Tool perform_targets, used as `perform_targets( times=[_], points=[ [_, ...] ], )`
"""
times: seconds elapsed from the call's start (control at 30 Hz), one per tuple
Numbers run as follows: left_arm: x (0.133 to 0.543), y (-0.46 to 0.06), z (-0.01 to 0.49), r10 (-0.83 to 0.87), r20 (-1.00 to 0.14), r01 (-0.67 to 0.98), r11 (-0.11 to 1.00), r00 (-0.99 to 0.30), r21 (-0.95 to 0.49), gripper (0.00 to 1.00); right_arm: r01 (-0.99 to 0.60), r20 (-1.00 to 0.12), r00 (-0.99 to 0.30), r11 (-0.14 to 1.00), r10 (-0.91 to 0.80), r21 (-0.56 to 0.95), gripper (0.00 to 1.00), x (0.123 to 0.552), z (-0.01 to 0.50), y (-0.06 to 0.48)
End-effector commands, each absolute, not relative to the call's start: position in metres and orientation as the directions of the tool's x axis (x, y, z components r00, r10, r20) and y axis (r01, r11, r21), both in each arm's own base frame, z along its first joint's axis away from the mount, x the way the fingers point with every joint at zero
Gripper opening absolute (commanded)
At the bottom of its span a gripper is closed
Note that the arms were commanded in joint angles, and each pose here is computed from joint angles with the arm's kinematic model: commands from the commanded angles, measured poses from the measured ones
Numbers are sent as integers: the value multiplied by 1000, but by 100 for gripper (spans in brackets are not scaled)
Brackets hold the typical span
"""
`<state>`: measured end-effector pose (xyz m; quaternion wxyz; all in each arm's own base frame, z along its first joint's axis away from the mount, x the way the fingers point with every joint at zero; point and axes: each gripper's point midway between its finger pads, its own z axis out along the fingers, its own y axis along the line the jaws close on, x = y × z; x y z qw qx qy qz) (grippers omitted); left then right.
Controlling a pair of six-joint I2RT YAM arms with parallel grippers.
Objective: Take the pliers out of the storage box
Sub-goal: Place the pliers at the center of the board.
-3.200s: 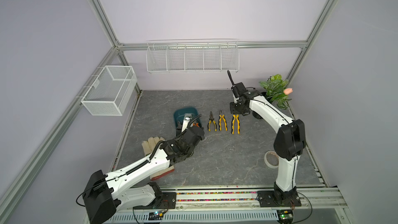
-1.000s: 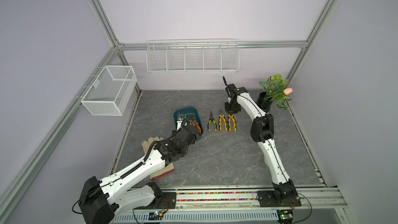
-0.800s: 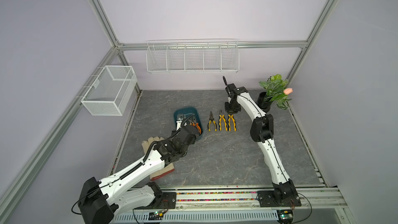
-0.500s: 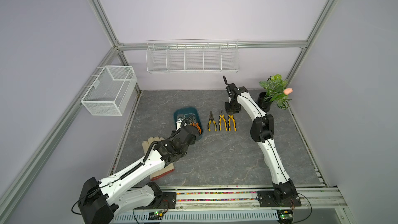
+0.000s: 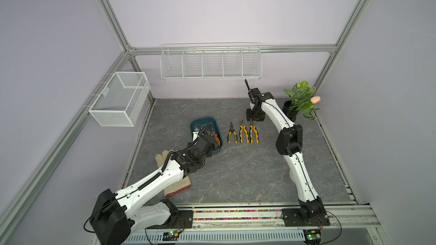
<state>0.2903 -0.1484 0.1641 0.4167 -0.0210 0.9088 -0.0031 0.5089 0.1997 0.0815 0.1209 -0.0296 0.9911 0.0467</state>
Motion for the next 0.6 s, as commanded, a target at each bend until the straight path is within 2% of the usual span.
perform_targets(
  times=[0.0,0.27,0.43,0.47,0.57],
  points=[
    [301,-147,160,-69,-709,-41,998,-702,-56,59,-141,-391,-917,981,-78,133,60,490,165,215],
    [341,-155,147,-30,-637,-38,999,-771,-2,60,-159,-550,-835,956,2,245,58,416,224,208],
    [359,-175,129,-16,-552,-29,999,-834,15,59,-178,-513,-858,946,-15,270,58,373,216,205],
    [359,-177,124,-17,-522,-34,999,-853,23,57,-177,-504,-864,946,-17,271,58,367,211,204],
    [360,-183,108,-15,-446,-39,998,-895,43,42,-173,-503,-864,947,-14,272,58,352,199,197]
  ],
)
